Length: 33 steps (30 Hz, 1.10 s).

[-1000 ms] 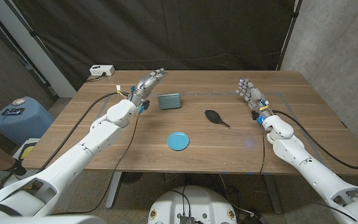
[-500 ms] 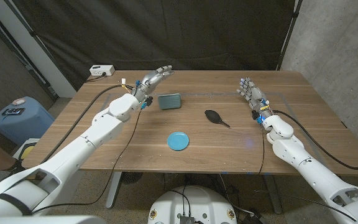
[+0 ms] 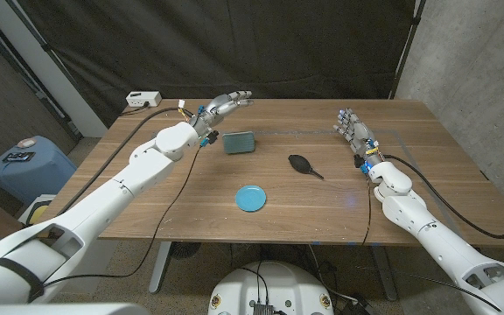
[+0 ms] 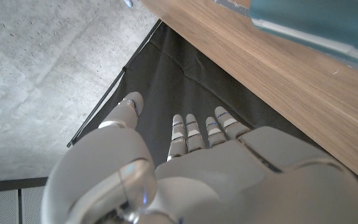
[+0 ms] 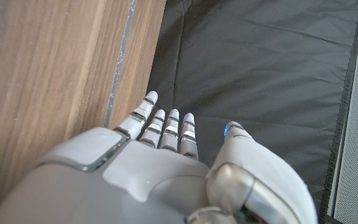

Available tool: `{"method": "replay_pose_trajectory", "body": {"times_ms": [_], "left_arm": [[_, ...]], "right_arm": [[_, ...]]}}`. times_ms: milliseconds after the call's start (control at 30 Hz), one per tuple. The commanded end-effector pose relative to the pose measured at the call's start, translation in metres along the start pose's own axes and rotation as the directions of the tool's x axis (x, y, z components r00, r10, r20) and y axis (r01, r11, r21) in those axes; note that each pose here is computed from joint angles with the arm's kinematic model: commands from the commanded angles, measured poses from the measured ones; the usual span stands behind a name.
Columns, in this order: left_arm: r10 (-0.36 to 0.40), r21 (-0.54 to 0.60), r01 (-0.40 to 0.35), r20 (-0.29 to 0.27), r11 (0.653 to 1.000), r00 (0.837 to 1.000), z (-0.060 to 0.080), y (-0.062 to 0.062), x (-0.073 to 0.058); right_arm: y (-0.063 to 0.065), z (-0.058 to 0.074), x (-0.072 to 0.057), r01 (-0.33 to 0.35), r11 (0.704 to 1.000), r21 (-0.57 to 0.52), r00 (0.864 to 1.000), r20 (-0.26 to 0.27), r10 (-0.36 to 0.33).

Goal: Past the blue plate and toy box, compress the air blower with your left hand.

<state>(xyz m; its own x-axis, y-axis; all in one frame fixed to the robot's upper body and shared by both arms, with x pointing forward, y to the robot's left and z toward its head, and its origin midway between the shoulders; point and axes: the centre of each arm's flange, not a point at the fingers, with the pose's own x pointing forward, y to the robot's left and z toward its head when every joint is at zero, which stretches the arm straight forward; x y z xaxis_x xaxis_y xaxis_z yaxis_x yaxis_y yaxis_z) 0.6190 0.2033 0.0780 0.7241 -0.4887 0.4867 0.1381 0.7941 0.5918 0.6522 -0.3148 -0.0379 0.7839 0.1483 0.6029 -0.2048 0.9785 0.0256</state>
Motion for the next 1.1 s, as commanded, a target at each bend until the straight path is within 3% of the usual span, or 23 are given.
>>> {"method": "replay_pose_trajectory", "body": {"times_ms": [33,733,1100], "left_arm": [[-0.093,0.121,0.096,-0.035,0.988,0.995,0.02,-0.002,0.01],[-0.215,0.281,0.226,-0.069,0.933,0.974,0.046,-0.008,0.022],[-0.287,0.38,0.303,-0.1,0.874,0.953,0.063,-0.014,0.033]], "right_arm": [[-0.003,0.003,-0.002,0.009,1.0,-0.005,1.0,0.003,-0.009],[-0.003,0.002,-0.009,0.014,1.0,0.001,1.0,0.003,-0.014],[-0.002,0.0,-0.011,0.021,1.0,0.008,1.0,0.005,-0.021]]}}
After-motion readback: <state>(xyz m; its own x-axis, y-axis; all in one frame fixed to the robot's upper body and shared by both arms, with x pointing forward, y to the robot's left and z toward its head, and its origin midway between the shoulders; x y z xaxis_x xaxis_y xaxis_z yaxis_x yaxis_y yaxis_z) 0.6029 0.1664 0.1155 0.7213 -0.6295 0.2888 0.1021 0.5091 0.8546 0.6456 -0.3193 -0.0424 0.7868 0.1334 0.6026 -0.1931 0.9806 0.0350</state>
